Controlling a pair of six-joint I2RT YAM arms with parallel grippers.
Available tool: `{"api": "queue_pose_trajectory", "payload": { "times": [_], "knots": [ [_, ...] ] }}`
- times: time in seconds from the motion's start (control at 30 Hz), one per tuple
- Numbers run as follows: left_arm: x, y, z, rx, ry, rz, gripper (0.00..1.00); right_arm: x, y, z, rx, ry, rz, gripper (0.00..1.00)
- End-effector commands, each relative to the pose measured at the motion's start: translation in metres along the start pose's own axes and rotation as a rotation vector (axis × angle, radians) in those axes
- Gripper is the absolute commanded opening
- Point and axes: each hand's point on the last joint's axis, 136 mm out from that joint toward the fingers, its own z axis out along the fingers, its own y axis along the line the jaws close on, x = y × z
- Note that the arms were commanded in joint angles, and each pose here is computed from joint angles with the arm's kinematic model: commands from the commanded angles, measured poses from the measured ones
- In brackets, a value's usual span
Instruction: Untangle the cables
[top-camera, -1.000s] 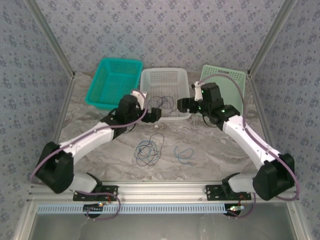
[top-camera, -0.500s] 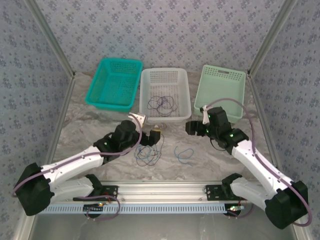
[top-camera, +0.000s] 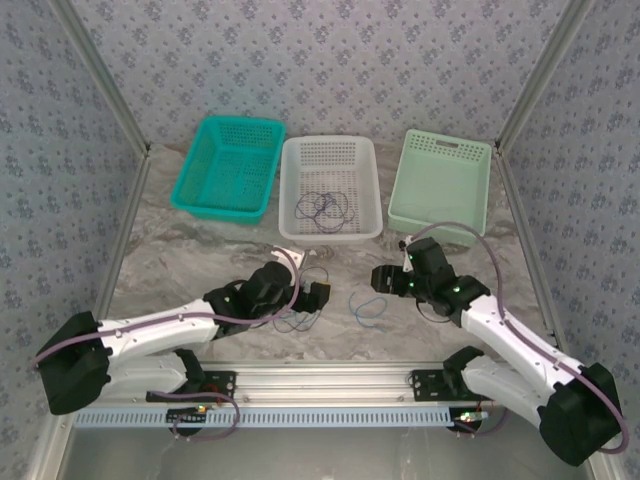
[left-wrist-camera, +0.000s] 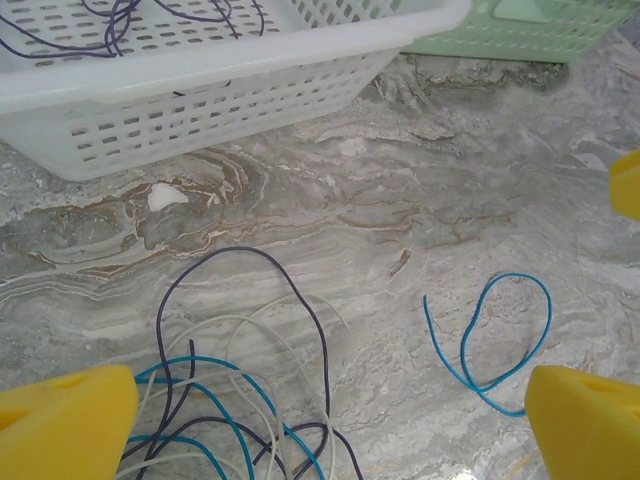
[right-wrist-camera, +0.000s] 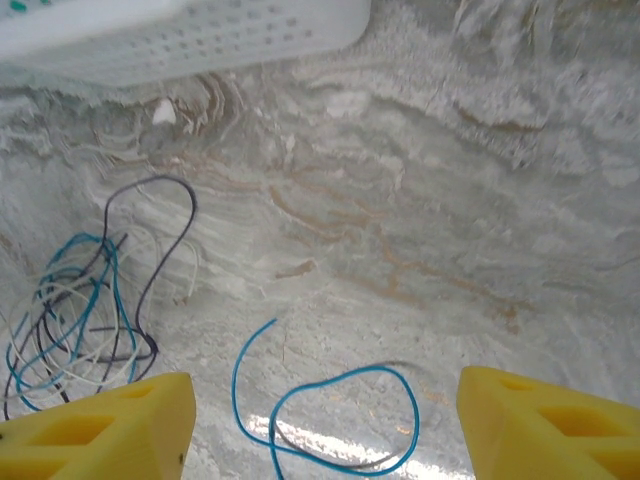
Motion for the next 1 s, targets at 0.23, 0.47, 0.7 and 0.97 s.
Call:
{"api": "queue_pose_trajectory", "payload": {
  "times": [0.23, 0.47, 0.7, 0.97],
  "knots": [
    [-0.006, -0.003, 0.002, -0.019, -0.013, -0.014, 1.0, 0.049, -0.03, 0.022, 0.153, 0.199, 0.05, 0.6],
    [-0.004, 0.0, 0.001, -0.031, -0.01, -0.014, 1.0, 0.063, -0.032, 0.03, 0.173, 0.245, 0.059, 0.52],
    [-0.005, 0.006, -0.006, -0.048, -0.029, -0.025, 0.99, 0.076, -0.038, 0.047, 0.213, 0.301, 0.042, 0.41],
    [-0.006, 0.015, -0.016, -0.07, -0.053, -0.036, 0.99, 0.064, -0.036, 0.046, 0.223, 0.24, 0.013, 0.11]
  ]
}}
